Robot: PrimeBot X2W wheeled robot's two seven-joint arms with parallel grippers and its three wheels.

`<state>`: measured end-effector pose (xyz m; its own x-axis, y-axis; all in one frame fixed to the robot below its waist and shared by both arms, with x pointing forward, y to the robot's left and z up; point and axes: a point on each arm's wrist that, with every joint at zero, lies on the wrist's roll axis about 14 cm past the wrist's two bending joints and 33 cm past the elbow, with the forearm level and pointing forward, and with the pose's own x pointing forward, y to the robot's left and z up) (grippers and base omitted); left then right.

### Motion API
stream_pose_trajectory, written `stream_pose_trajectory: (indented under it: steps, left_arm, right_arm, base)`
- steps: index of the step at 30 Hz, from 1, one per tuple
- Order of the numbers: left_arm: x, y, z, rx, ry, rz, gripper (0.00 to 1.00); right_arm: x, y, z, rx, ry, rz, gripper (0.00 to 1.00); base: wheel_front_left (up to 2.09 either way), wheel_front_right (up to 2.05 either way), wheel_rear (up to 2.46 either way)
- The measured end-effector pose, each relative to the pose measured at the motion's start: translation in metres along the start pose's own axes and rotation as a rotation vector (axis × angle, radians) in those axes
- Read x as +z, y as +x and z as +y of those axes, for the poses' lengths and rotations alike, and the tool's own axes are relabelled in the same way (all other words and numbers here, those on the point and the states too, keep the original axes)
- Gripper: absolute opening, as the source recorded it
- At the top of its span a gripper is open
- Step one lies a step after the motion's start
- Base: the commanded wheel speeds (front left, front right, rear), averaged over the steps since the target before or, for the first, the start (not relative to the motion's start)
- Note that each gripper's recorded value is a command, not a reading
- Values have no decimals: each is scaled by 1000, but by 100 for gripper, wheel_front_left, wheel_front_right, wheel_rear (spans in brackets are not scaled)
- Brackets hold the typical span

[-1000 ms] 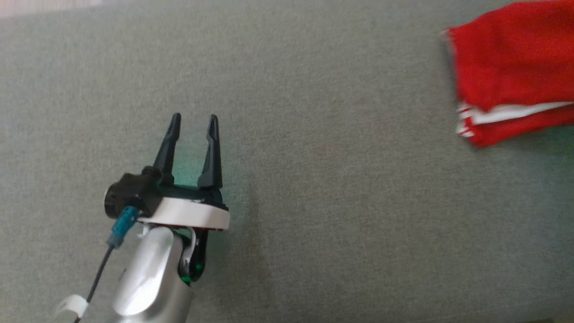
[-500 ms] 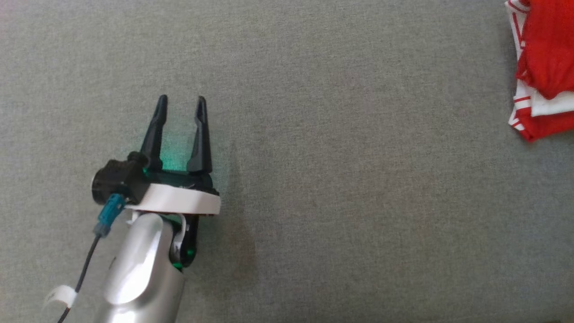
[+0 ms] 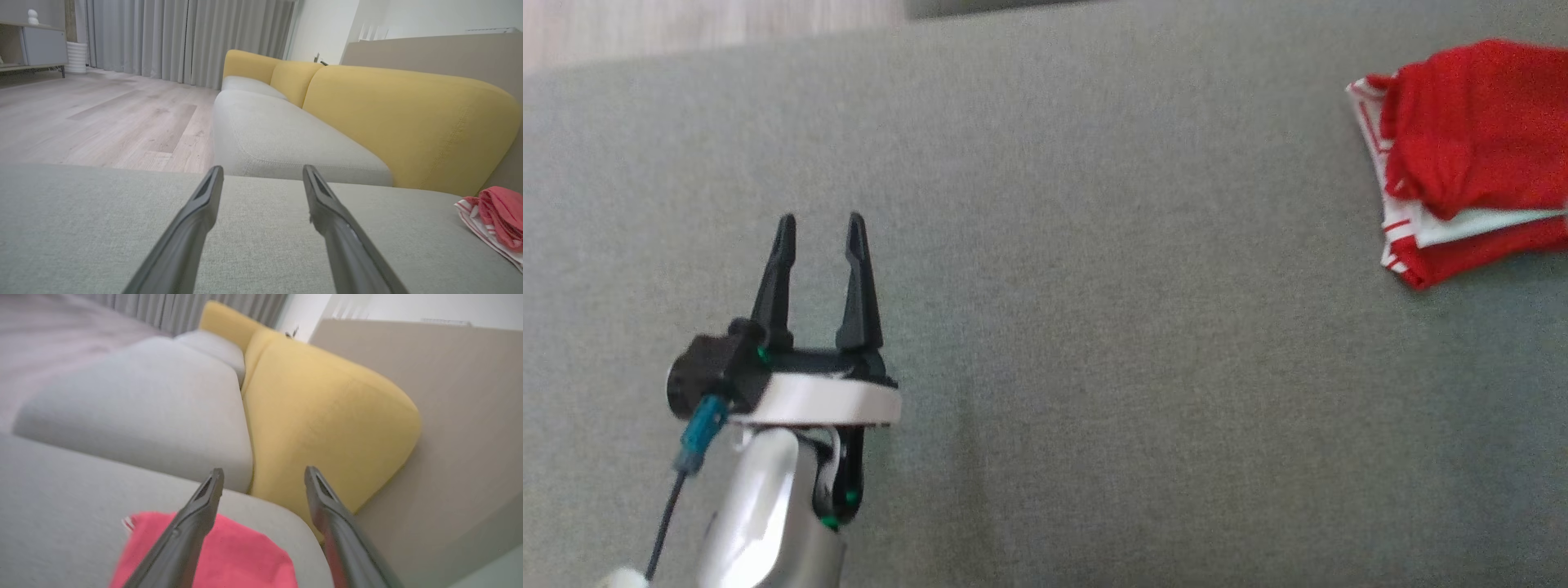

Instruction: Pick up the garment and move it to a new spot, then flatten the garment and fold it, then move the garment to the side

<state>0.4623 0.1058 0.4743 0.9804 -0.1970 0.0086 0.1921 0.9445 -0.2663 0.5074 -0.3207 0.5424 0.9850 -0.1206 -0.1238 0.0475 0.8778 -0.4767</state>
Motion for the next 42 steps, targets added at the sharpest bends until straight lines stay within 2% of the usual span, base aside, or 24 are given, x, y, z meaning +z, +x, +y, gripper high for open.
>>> stream_pose_trajectory:
  steps: [4, 7, 11, 15, 19, 23, 28, 35, 42]
  left_arm:
    - [18, -17, -6, -8, 18, -42, 100]
    - [31, -32, -2, 18, 7, -73, 100]
    - [50, -57, 3, 59, -15, -130, 100]
    - [44, -77, 5, 79, -11, -113, 100]
    - [34, -90, 10, 112, -6, -84, 100]
    - [32, -97, 15, 138, 1, -78, 100]
    - [30, -101, 19, 163, 9, -71, 100]
    - [29, -102, 19, 165, 20, -69, 100]
    - [27, -102, 18, 165, -23, -64, 100]
  right_arm:
    - [57, -22, 25, 27, 156, -183, 100]
    - [83, -46, 47, 58, 273, -277, 100]
    - [89, -87, 90, 119, 439, -329, 100]
    - [73, -111, 107, 130, 530, -327, 100]
    - [53, -124, 121, 145, 566, -309, 100]
    - [33, -135, 139, 168, 656, -267, 100]
    - [8, -147, 162, 208, 669, -190, 100]
    - [11, -149, 160, 207, 676, -199, 100]
    - [15, -150, 157, 202, 682, -216, 100]
  base:
    - [0, 0, 0]
    - [0, 0, 0]
    - [0, 0, 0]
    - [0, 0, 0]
    - [0, 0, 0]
    - [0, 0, 0]
    - [0, 0, 0]
    - [0, 0, 0]
    - [0, 0, 0]
